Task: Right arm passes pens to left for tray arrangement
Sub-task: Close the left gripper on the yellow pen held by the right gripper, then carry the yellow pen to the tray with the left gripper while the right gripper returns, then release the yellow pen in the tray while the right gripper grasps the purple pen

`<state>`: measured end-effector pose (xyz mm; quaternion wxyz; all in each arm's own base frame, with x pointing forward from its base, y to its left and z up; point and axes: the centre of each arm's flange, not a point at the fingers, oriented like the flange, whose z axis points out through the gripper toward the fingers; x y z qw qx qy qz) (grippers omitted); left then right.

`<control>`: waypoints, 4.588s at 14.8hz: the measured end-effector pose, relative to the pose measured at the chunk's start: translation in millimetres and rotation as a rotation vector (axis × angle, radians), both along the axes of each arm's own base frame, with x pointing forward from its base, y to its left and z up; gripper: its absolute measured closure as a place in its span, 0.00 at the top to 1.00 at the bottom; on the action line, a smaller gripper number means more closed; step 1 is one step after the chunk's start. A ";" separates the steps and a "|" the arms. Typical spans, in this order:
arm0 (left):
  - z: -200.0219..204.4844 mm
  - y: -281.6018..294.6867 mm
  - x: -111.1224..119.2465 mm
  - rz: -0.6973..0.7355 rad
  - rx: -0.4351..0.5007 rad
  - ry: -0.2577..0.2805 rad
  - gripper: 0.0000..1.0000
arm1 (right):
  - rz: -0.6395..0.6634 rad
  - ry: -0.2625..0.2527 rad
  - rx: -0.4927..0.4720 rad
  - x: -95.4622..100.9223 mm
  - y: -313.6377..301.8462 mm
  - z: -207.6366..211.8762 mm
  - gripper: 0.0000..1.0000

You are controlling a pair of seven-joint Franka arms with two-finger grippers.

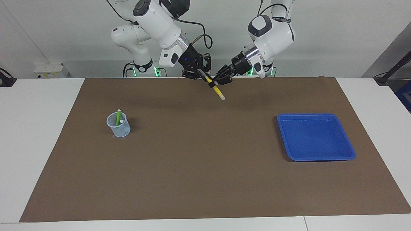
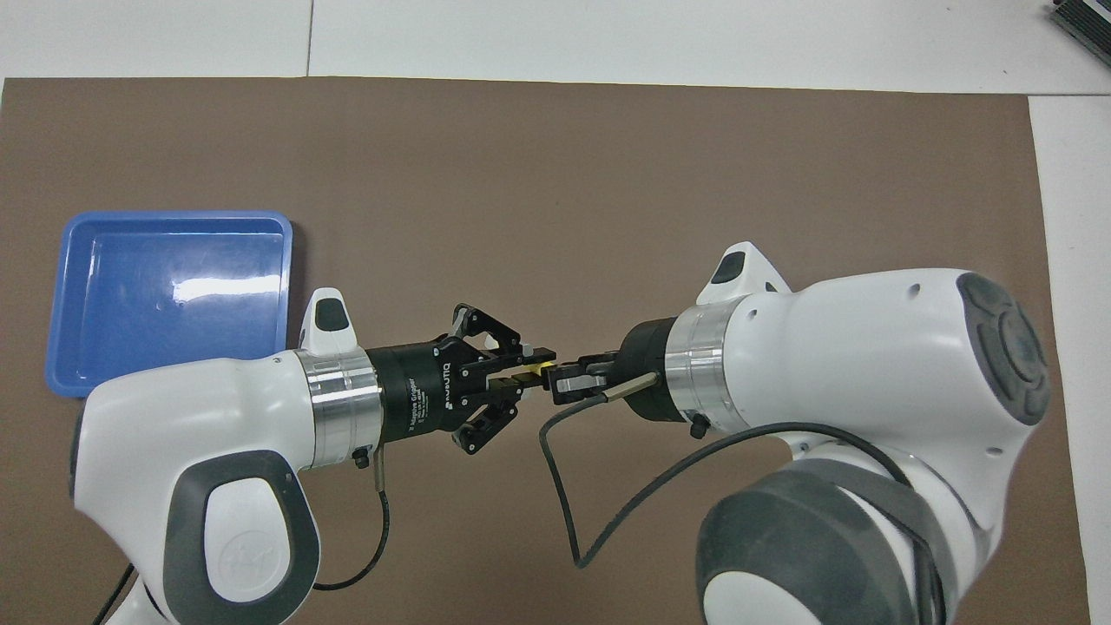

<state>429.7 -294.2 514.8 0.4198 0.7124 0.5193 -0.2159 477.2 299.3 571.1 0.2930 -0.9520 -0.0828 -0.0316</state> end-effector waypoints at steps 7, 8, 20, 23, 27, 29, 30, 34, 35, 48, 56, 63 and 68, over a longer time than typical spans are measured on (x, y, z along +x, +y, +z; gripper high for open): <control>0.3 -0.4 -0.3 -0.027 0.041 -0.026 0.19 | -0.005 -0.002 0.001 1.1 -1.3 0.3 0.33; 0.0 -0.5 -0.6 -0.046 0.071 -0.045 0.19 | -0.009 -0.002 0.001 2.2 -3.0 0.4 0.46; -17.1 84.1 18.9 -0.705 0.524 -0.335 0.19 | 0.296 -0.180 -0.361 45.4 -138.2 -45.5 1.00; -23.7 114.3 24.9 -0.860 0.622 -0.391 0.19 | 0.402 -0.201 -0.433 57.0 -203.7 -66.9 0.90; -29.9 172.3 37.6 -1.048 0.709 -0.462 0.19 | 0.420 -0.115 -0.495 62.1 -261.8 -115.7 0.68; -34.8 198.7 43.9 -1.111 0.740 -0.480 0.19 | 0.406 -0.087 -0.498 66.2 -273.7 -139.2 0.62; -39.7 210.5 47.5 -1.139 0.754 -0.478 0.19 | 0.399 -0.078 -0.501 68.7 -279.5 -148.5 0.60; -71.3 243.2 68.6 -1.192 0.813 -0.464 0.19 | 0.398 -0.068 -0.554 72.3 -301.2 -159.4 0.50; -79.9 248.3 74.3 -1.195 0.829 -0.462 0.19 | 0.397 -0.071 -0.555 72.0 -301.2 -161.1 0.50; -170.2 272.4 128.7 -1.166 0.914 -0.500 0.19 | 0.383 -0.064 -0.561 66.7 -310.7 -181.0 0.18; -203.3 289.0 138.6 -1.169 0.948 -0.499 0.19 | 0.377 -0.037 -0.555 80.7 -321.1 -122.5 0.18; -212.6 287.5 140.5 -1.123 0.957 -0.483 0.54 | 0.292 -0.076 -0.495 88.6 -293.7 -0.2 0.18; -203.4 288.3 145.0 -0.976 0.871 -0.442 1.00 | 0.023 -0.006 -0.295 88.6 -223.6 19.8 0.18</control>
